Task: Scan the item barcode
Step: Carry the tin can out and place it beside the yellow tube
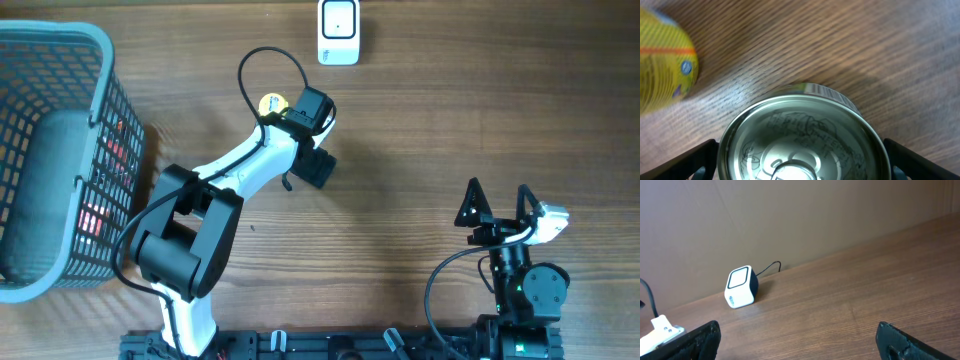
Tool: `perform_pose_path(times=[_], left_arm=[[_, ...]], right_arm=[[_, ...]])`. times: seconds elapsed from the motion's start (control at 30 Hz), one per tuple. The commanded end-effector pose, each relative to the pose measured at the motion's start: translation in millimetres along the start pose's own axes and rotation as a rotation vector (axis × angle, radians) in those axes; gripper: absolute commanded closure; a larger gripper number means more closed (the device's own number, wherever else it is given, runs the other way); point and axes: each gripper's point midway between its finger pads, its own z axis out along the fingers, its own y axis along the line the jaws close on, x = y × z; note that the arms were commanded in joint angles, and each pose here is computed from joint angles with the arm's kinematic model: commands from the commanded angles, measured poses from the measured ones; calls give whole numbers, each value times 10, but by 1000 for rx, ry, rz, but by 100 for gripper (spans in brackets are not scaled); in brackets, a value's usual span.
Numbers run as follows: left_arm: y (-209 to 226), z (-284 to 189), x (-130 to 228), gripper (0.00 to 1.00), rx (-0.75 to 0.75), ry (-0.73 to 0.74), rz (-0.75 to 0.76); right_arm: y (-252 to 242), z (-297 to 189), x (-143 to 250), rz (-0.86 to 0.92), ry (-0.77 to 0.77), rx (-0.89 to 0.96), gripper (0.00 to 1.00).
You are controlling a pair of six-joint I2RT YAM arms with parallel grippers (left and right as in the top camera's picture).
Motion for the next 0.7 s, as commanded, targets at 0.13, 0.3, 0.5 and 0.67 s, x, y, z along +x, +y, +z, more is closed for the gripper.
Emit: perform_pose_path(times=[0.13, 0.3, 0.5, 0.67], left_arm=[[-30, -101, -9, 0, -11, -9, 79], [-45, -840, -156, 0, -101, -145, 2], [1057, -3222, -80, 0, -328, -816, -602], [2525, -4594, 1672, 0, -716, -1223, -1396]], right_arm=[[-11, 0, -6, -5, -4, 8, 0], [-10, 0, -6, -5, -4, 7, 0], [-11, 0, -6, -4, -4, 8, 0], [-11, 0, -6, -5, -4, 8, 1]])
